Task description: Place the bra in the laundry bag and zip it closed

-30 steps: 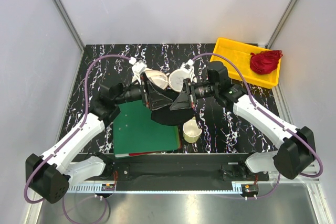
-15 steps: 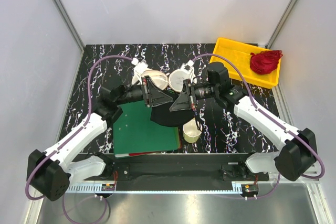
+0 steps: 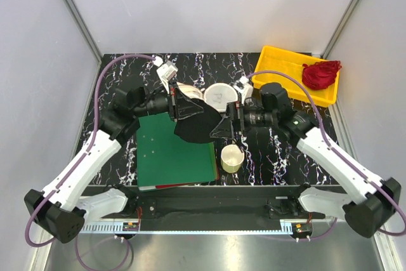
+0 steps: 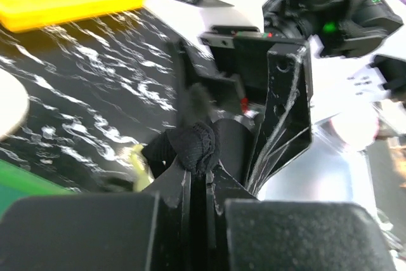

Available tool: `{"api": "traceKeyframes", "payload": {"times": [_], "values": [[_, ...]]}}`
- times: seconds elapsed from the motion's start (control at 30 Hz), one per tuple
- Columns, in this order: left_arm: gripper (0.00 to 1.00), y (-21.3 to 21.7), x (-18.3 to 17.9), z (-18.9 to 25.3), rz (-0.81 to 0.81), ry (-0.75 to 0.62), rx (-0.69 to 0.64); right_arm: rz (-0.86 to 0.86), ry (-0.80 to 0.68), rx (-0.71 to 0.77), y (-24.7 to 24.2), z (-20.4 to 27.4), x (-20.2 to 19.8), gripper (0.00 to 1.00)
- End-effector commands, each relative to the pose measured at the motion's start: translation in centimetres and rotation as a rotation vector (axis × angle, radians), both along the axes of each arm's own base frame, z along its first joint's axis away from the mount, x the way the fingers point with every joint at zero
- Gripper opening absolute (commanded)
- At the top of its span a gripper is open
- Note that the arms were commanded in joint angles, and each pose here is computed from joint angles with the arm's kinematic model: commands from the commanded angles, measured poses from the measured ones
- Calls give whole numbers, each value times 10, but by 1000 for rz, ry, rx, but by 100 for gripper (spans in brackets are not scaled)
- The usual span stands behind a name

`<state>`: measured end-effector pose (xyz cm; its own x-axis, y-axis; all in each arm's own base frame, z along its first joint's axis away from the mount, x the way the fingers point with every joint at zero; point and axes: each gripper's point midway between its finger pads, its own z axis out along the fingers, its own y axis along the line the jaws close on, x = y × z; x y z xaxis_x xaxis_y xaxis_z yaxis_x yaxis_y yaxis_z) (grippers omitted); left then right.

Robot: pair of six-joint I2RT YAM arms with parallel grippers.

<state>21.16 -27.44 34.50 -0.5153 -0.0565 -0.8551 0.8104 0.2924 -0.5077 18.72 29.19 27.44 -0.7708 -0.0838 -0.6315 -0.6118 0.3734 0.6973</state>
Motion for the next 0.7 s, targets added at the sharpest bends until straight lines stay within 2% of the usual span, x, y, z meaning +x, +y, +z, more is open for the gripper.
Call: {"api": "traceKeyframes", "payload": {"times": [0.0,0.07,0.2,0.37,0.43,0.53,0.6,0.67], "values": [[0,12,12,-4,45,-134,129,-303,108,-159,-43,-3,4,100],[0,12,16,-2,50,-154,145,-366,142,-230,-59,-7,-1,100],[0,15,17,3,40,-195,179,-429,118,-215,-78,20,-13,100],[0,18,15,23,45,-243,181,-388,172,-211,-82,33,-35,100],[0,17,12,31,39,-248,170,-345,219,-147,-72,41,-43,100],[0,15,10,41,47,-240,151,-160,281,87,-37,68,-58,100],[0,14,9,44,44,-217,150,-137,321,108,-30,59,-59,100],[0,15,9,49,57,-203,151,-146,292,120,-27,60,-54,100]]}}
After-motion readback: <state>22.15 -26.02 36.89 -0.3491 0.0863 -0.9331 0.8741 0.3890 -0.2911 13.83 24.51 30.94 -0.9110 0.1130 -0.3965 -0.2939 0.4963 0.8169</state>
